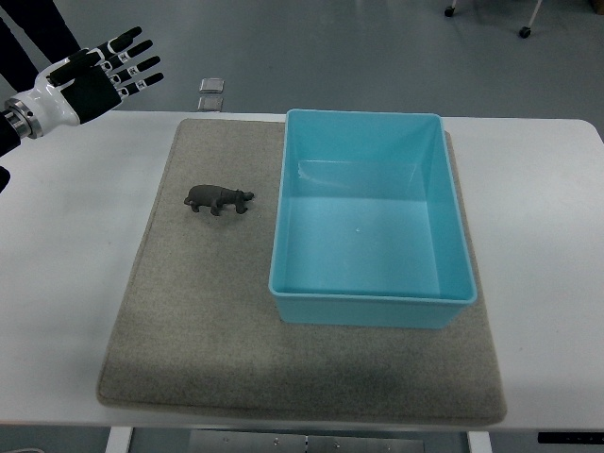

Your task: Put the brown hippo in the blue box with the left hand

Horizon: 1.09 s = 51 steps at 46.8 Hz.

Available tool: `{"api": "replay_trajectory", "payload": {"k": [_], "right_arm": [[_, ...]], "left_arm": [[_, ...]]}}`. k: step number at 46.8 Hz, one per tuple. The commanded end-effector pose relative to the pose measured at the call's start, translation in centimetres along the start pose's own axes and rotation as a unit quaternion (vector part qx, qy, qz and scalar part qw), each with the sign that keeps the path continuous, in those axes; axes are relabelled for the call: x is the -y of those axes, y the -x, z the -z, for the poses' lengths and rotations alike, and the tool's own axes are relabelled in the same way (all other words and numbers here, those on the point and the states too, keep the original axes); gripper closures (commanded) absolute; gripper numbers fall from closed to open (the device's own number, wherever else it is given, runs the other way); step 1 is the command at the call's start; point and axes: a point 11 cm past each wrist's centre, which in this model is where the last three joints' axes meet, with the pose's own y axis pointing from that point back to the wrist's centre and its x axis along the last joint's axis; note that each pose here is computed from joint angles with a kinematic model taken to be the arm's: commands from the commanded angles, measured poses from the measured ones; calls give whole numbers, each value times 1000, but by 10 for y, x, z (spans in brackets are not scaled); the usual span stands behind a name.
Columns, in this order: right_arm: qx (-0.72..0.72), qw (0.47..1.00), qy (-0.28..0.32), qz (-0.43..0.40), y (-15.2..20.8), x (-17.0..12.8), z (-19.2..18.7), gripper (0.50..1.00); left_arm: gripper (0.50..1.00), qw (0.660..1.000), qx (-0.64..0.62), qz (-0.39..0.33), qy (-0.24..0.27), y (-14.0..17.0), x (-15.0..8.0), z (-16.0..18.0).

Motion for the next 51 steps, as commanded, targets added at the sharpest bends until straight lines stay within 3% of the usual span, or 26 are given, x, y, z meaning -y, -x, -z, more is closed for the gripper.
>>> {"api": "replay_trajectory", "payload": {"k": [1, 29, 37, 51], "right_arm": [[0, 1000, 0, 0, 0, 0, 0, 564], [0, 1000, 0, 0, 0, 0, 0, 564], [0, 1000, 0, 0, 0, 0, 0, 564], [0, 1000, 0, 0, 0, 0, 0, 564]], "left_arm": [[501, 1000, 1, -2, -1, -1, 0, 1], [501, 999, 27, -3, -18, -1, -6, -1], [501, 990, 130, -11, -53, -3, -10, -3], [504, 944, 324, 26, -61, 15, -15, -21]]}}
